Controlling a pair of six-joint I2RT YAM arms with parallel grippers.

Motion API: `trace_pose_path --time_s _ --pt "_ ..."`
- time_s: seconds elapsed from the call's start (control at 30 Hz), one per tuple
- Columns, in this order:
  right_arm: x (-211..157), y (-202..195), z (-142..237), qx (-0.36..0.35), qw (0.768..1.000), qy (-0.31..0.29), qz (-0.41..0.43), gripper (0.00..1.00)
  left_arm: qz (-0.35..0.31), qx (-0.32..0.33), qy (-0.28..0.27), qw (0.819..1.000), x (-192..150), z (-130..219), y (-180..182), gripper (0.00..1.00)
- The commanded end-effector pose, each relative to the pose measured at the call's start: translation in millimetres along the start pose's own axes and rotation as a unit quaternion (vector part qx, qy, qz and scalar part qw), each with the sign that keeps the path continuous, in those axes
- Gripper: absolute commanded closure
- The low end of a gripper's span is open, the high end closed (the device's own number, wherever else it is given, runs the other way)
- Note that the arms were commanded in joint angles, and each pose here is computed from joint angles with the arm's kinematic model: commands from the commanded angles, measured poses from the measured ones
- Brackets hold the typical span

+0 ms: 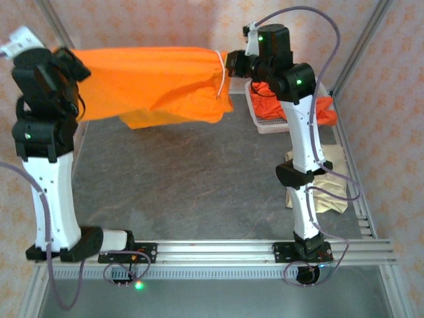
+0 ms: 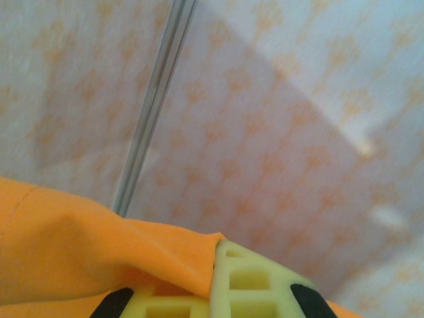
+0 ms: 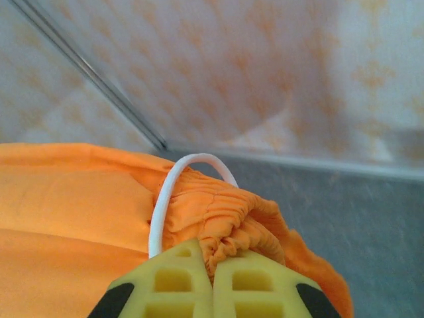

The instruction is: Fold and stack the shorts

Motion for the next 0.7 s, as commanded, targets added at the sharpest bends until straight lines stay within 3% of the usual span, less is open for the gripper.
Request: trace_pose_path --time_s 0.0,0.23,0.43,0.53,0.6,0.67 --pt "-39 -23 7 -0.129 0.983 0.129 0.03 1.0 -0.011 0.059 -0.047 0.997 -13 7 25 1.0" --pt "-72 20 -3 -0.157 0.958 0.227 0.081 1.0 -0.086 0.148 0.104 0.98 -96 5 74 1.0" --pt "-103 40 -14 -0.163 0.932 0.306 0.102 1.0 -0.108 0.186 0.175 0.961 -132 4 98 1.0" --pt "-124 44 -14 -0.139 0.943 0.291 0.08 1.0 -0.109 0.192 0.203 0.954 -146 0 103 1.0" --pt "-153 31 -11 -0.104 0.966 0.238 0.01 1.0 -0.114 0.198 0.218 0.949 -154 -4 105 1.0" --pt "-181 13 -3 -0.081 0.968 0.231 -0.061 1.0 -0.12 0.203 0.238 0.942 -162 -9 107 1.0"
Point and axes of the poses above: each hand's point on the last joint's axis, 136 mm out from that joint toward the fingers, its own z axis back along the fingers, its own y axis along the line the jaws close on, x = y × z, the point moved 10 cm from there along z, back along the fingers, and after that the axes turned 14 degrees about z, right-handed, at the moved point
